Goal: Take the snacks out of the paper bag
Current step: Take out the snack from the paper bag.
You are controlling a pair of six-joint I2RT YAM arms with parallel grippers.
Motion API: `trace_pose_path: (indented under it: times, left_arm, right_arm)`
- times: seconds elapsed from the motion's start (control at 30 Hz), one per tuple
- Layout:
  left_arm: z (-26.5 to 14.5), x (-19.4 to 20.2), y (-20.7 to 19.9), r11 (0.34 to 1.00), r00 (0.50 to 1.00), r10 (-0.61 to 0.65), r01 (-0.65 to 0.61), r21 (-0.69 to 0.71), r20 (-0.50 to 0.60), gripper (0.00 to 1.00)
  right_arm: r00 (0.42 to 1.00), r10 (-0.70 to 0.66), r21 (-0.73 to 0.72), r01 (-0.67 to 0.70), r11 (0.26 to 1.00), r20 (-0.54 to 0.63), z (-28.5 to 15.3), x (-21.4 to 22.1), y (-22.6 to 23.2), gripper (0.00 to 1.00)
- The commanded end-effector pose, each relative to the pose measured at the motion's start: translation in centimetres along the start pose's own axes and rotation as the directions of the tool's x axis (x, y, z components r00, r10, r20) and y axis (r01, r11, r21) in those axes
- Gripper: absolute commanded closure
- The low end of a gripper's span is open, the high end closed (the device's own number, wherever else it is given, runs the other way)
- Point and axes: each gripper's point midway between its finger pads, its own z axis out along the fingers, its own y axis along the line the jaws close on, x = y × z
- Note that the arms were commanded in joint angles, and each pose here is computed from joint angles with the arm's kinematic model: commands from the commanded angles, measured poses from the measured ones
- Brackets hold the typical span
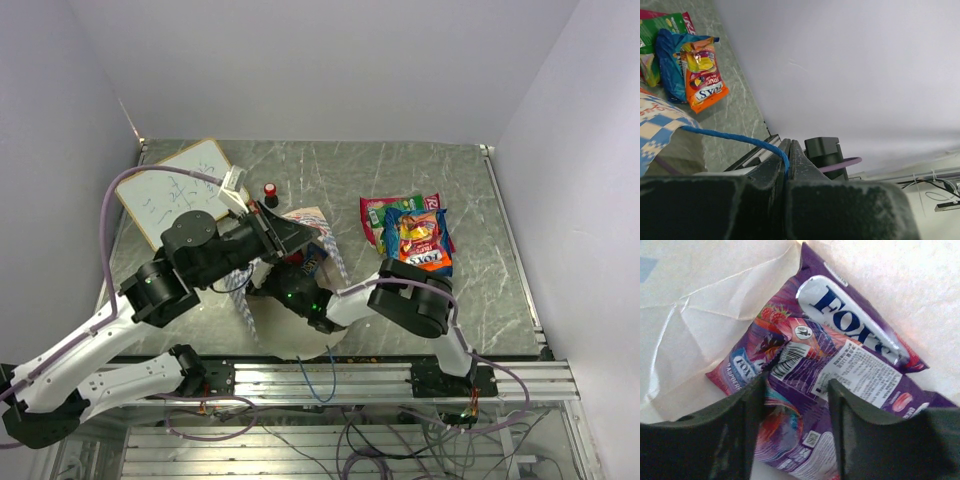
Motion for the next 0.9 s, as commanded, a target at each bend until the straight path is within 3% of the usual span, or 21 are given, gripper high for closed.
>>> trace_pose_path:
  times: [0.0,0.1,0.3,0.5,0.67,0.87]
  left_arm:
    - [-2.0,-1.8,-2.1,0.998,0.997,-0.002,-0.002,0.055,0.077,0.93]
    - [-2.8,-2.1,-1.6,0.999,0.995,-0.003,-0.001,0.033,0.100,0.93]
    - [-3.3,-2.3,-0.7,1.000,0.993,0.007,-0.007,-0.006,0.116,0.93]
    - [-2.7,-2.2,-0.6,1.000,0.993,0.018,-0.018,-0.004,0.114,0.93]
    - [-2.3,-2.1,-0.9,0.999,0.994,0.038,-0.038,0.001,0.103,0.93]
    - [-3.3,-3.2,-0.4,0.996,0.988,0.074,-0.067,-0.056,0.138,0.93]
  right_arm:
    - [1.000,-0.007,0.126,0.008,0.992,-0.011,-0.8,0.4,-3.8,0.57]
    - [1.000,-0.006,0.110,0.007,0.994,-0.009,-1.2,-0.2,-4.1,0.74]
    - [0.991,0.090,-0.051,-0.085,0.995,0.102,-2.7,-5.1,-2.8,0.90]
    - [0.962,0.216,-0.280,-0.163,0.946,0.168,-5.2,-8.7,0.2,0.99]
    - [0.920,0.322,-0.453,-0.195,0.870,0.224,-8.6,-11.9,2.0,1.00]
    - [0.916,0.349,-0.485,-0.217,0.847,0.199,-11.5,-13.5,1.3,1.00]
